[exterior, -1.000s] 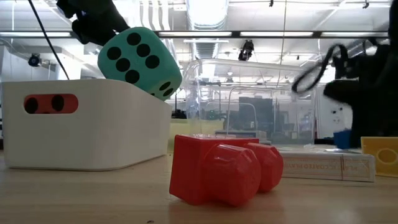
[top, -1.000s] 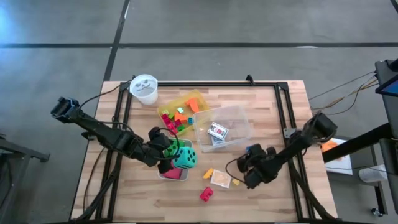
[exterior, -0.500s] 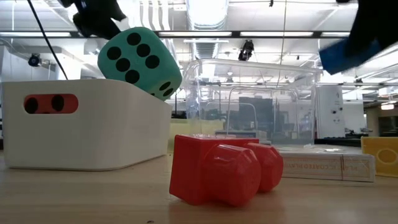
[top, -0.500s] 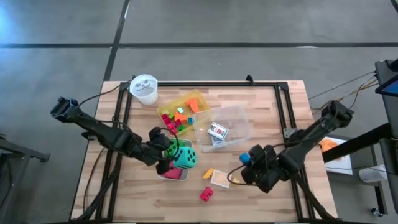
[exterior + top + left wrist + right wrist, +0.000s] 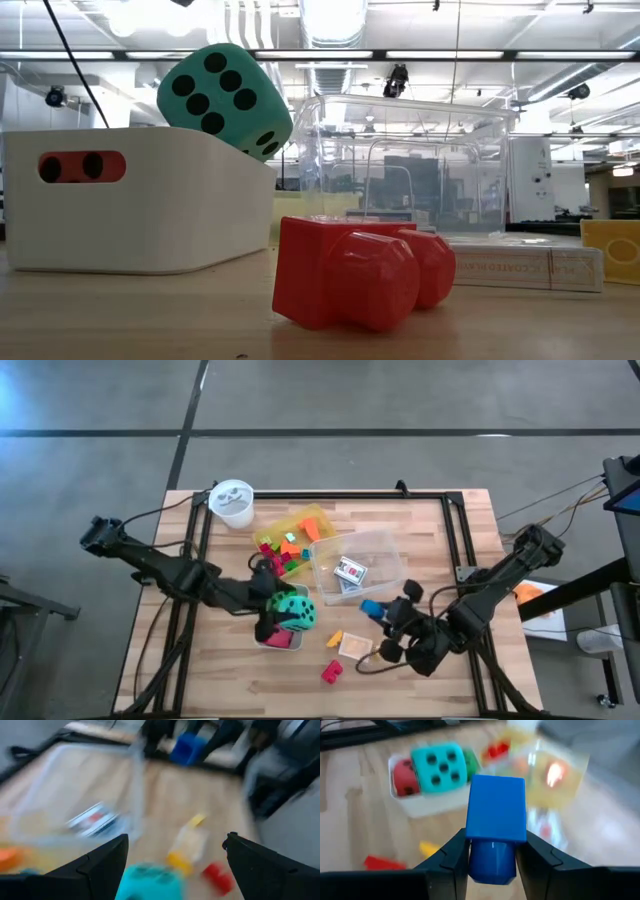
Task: Pick & Place Toys
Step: Put the dark blue game piece into the yellow bin
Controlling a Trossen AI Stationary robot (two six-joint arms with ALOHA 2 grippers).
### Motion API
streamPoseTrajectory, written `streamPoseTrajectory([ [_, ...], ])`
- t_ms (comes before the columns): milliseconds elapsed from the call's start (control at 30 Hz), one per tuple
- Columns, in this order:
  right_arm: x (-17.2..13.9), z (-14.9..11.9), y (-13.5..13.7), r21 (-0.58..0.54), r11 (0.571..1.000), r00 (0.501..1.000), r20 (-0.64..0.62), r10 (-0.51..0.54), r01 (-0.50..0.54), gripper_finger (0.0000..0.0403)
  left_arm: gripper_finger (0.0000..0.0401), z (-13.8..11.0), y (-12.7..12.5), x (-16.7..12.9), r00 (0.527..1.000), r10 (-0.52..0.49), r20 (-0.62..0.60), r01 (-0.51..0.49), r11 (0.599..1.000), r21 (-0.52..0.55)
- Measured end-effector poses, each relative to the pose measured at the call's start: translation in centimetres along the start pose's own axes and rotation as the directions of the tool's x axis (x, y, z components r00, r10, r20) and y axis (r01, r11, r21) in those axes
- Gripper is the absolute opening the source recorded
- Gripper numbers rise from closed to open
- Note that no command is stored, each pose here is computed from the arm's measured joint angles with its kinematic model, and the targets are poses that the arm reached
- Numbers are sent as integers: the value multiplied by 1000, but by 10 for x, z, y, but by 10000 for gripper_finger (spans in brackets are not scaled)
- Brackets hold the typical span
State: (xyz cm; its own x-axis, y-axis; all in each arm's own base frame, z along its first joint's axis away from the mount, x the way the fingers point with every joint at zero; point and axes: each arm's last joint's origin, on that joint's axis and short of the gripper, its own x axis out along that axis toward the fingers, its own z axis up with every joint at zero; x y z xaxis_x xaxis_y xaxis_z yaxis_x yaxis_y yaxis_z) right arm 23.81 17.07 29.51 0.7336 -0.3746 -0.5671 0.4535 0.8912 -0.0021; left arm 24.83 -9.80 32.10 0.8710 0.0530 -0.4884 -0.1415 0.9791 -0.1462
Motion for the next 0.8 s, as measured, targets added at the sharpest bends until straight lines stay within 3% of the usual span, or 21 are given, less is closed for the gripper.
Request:
streamPoseTrajectory([
  [100,-3,12,7,-156,988,997,72,4,7,121,325,13,0,2,992,-95,86,105,987,-121],
  [200,-3,25,14,-268,963,992,118,37,-4,121,325,24,2,3,971,-192,145,214,964,-158],
  [300,1,35,23,-405,914,984,166,65,8,121,325,33,3,2,943,-275,190,307,936,-172],
  [467,9,44,40,-597,791,960,277,44,136,121,325,40,8,4,932,-269,243,335,895,-295],
  [633,21,56,44,-662,715,949,316,-7,226,121,325,43,10,6,927,-268,263,351,866,-356],
  [800,30,75,45,-646,723,945,326,-27,244,121,325,43,11,7,928,-264,264,348,866,-359],
])
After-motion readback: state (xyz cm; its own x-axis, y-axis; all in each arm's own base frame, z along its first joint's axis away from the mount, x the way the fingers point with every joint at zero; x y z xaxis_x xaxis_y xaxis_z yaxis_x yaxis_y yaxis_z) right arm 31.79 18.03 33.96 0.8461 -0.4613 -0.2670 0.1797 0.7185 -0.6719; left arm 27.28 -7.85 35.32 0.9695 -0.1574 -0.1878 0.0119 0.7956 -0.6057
